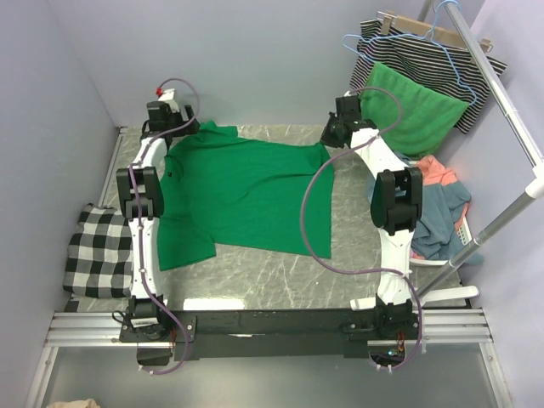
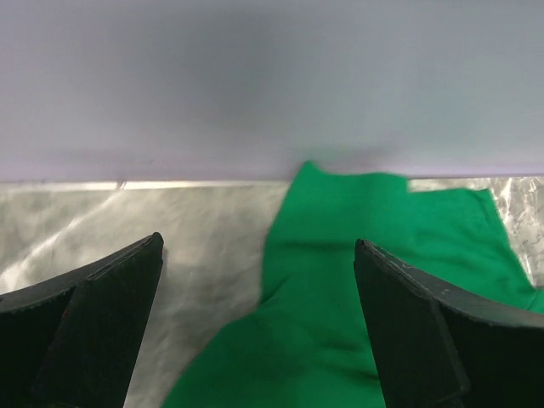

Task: Fold and stack the t-shirts
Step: Fold the flattened tshirt in 1/3 of the way

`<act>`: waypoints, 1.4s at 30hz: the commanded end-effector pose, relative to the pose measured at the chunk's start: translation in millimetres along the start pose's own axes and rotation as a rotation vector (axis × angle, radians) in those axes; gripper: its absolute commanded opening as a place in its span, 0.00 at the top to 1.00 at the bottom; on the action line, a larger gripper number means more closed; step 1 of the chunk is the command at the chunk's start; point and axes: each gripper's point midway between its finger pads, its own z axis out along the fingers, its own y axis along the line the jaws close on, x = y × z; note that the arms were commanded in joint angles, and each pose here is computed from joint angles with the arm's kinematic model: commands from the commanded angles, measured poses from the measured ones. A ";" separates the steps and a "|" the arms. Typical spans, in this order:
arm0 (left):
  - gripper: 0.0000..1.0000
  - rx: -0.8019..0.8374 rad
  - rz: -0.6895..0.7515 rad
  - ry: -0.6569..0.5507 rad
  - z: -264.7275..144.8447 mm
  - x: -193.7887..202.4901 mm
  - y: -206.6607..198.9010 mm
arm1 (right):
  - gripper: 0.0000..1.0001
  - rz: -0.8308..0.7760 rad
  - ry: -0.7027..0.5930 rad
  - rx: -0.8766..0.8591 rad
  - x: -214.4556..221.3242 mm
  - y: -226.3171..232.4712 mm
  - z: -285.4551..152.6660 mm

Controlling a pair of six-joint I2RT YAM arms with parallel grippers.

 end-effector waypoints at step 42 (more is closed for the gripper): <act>0.99 0.132 -0.079 0.060 0.2 4.3 -29.1 | 1.00 -0.028 0.076 -0.020 27.0 1.1 8.2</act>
